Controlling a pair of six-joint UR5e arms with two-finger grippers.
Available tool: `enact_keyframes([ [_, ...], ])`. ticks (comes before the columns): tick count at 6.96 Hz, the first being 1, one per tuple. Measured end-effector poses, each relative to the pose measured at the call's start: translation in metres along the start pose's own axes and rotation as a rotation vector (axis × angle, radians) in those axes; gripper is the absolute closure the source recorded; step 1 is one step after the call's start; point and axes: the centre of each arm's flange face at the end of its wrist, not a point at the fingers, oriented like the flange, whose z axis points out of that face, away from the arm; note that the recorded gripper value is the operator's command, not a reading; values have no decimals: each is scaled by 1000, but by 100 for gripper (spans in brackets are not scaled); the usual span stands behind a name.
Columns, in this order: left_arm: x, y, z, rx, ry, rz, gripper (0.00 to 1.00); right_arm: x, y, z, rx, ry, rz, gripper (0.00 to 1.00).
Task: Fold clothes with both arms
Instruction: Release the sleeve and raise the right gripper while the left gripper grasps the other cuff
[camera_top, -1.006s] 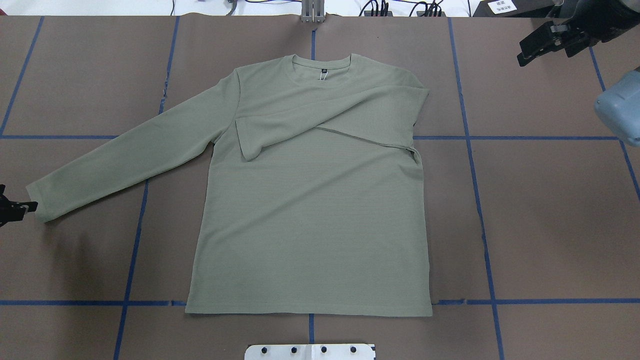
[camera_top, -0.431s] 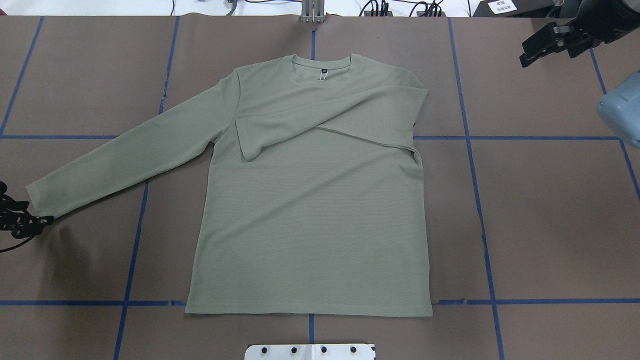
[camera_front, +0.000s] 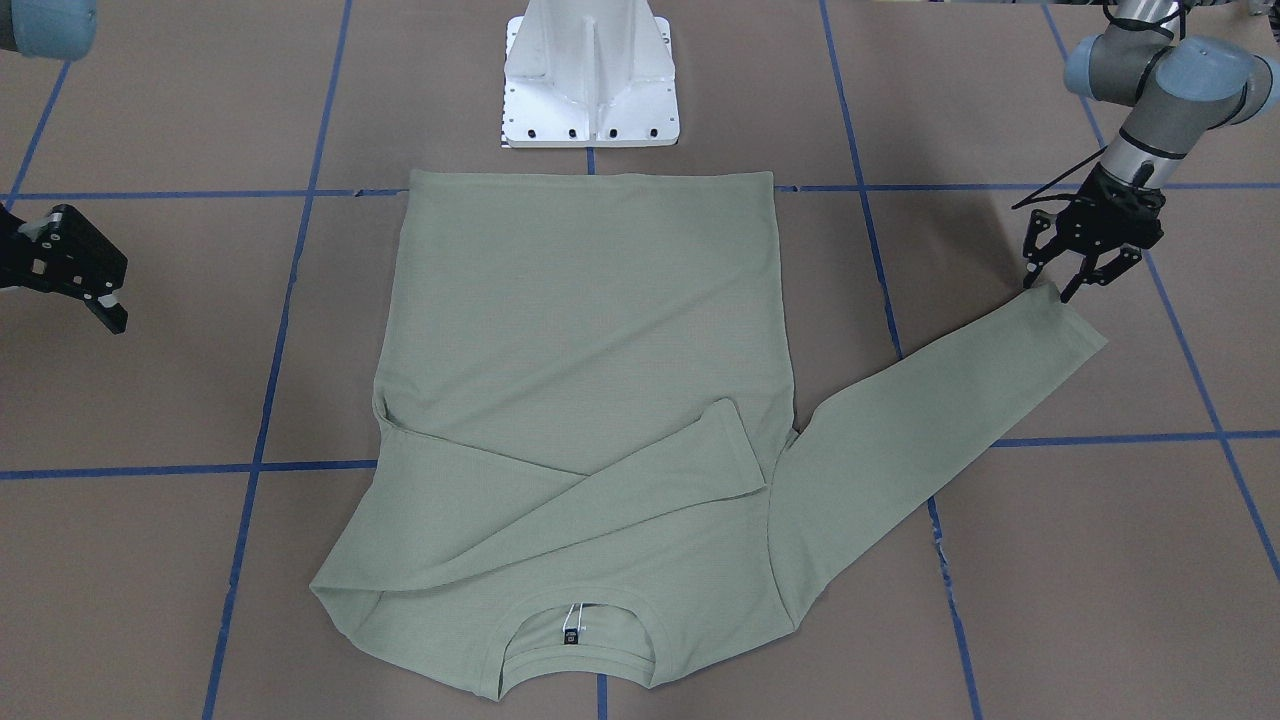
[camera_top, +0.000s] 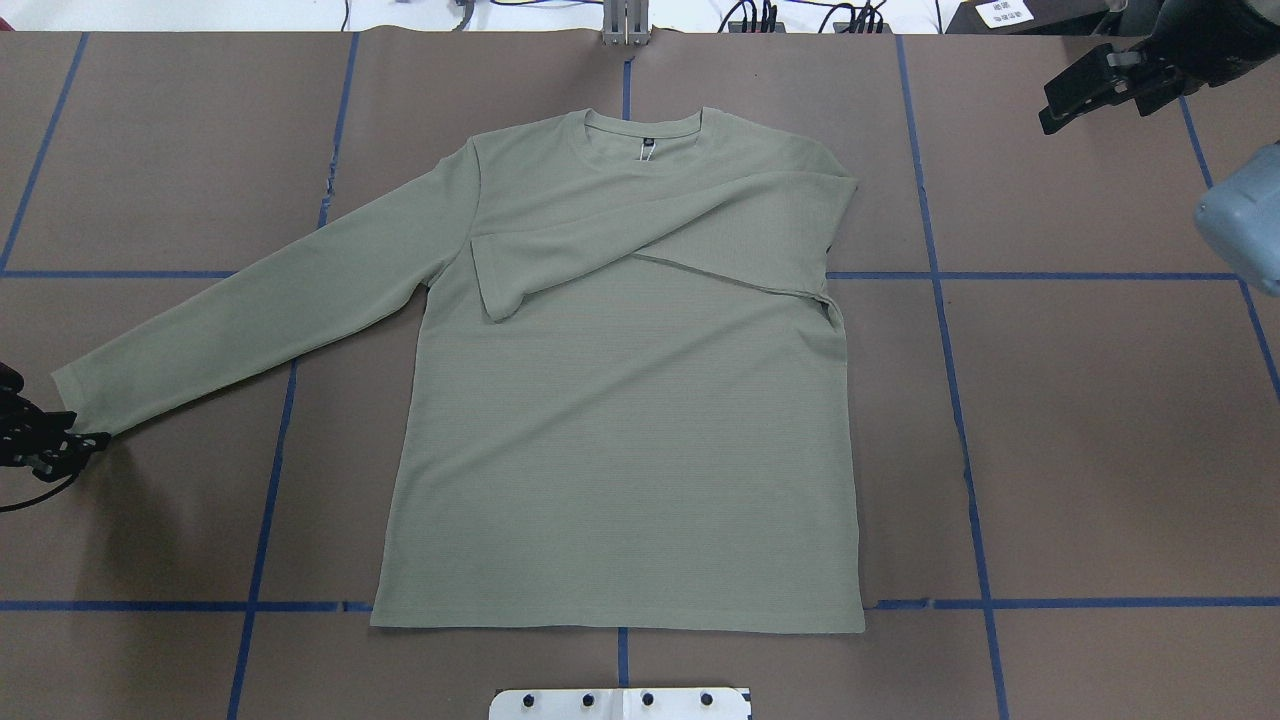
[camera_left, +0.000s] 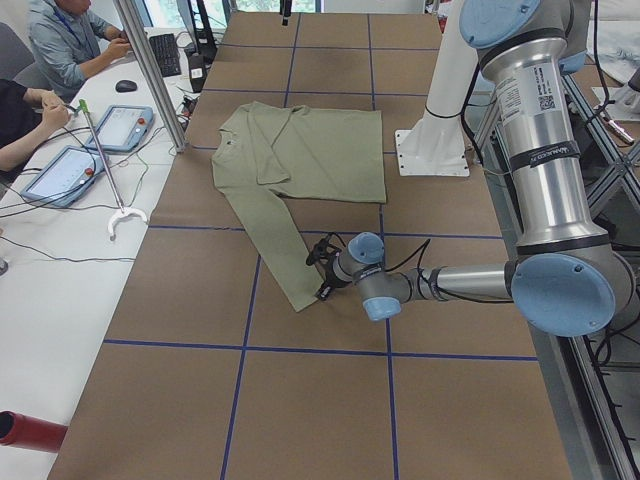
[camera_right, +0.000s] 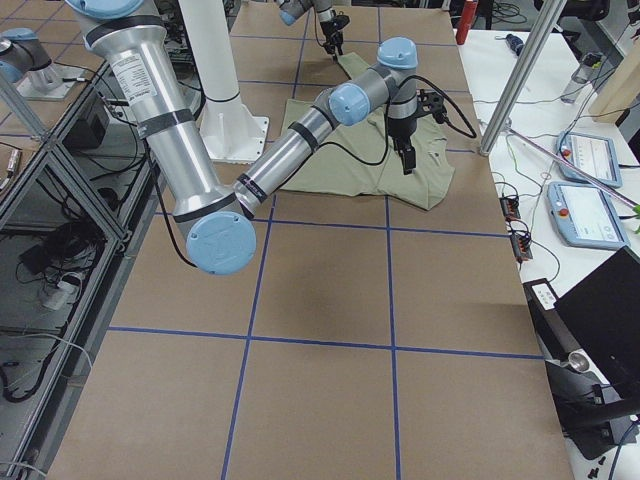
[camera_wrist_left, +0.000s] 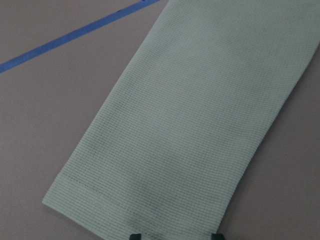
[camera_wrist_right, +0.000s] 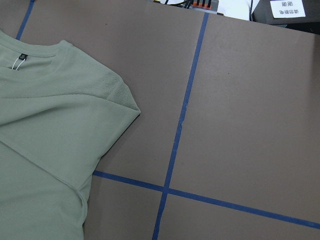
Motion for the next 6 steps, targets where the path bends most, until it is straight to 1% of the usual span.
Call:
enact_keyframes([
  [1,0,1,0,-2,0,3,59,0,0,0,0,1,1,0],
  [2,0,2,0,-4,0,5,95,0,0,0,0,1,2,0],
  [3,0,3,0,-5,-1,5,100,0,0,0,-1,0,3,0],
  [5,-1,3,-3,4,2,5,100,-1,0,-1,2,-1,3,0],
  [6,3,-6,-8,32,15,8,100,-1,-1,-1,3,-2,4,0],
])
